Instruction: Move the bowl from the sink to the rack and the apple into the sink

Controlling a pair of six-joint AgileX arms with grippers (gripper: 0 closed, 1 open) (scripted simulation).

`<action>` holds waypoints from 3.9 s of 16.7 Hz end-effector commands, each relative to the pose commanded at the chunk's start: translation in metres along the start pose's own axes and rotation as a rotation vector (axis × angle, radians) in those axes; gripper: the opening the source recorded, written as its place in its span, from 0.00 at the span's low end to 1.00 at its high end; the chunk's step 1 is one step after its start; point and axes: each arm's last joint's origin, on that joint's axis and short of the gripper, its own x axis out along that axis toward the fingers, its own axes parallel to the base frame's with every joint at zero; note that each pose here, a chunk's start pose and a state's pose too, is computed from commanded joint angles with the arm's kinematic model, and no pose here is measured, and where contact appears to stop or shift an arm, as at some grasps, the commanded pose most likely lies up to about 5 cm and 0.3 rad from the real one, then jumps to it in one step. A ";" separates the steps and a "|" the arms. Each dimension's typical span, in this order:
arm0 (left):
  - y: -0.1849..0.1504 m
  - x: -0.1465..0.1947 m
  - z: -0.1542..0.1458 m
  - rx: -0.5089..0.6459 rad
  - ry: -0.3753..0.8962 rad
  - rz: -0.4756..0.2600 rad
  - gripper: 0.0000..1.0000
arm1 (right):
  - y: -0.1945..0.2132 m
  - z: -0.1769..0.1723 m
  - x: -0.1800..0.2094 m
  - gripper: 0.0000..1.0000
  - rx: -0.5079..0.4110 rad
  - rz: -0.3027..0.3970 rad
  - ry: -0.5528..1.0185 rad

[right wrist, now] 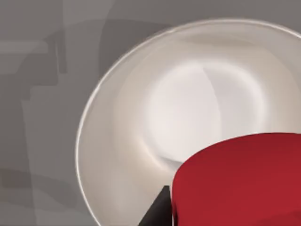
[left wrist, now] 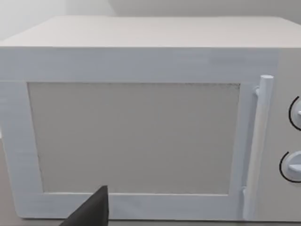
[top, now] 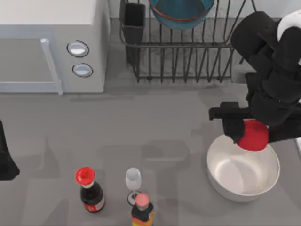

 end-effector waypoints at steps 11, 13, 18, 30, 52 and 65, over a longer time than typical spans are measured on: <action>0.000 0.000 0.000 0.000 0.000 0.000 1.00 | -0.106 0.067 0.030 0.00 0.134 0.291 -0.509; 0.000 0.000 0.000 0.000 0.000 0.000 1.00 | -0.140 0.073 0.031 0.00 0.135 0.317 -0.687; 0.000 0.000 0.000 0.000 0.000 0.000 1.00 | -0.224 0.057 0.021 0.00 0.087 0.244 -1.132; 0.000 0.000 0.000 0.000 0.000 0.000 1.00 | -0.295 -0.005 0.006 0.00 -0.023 -0.038 -1.509; 0.000 0.000 0.000 0.000 0.000 0.000 1.00 | -0.300 -0.014 0.156 0.00 -0.023 -0.038 -1.509; 0.000 0.000 0.000 0.000 0.000 0.000 1.00 | -0.300 -0.014 0.156 0.75 -0.023 -0.038 -1.509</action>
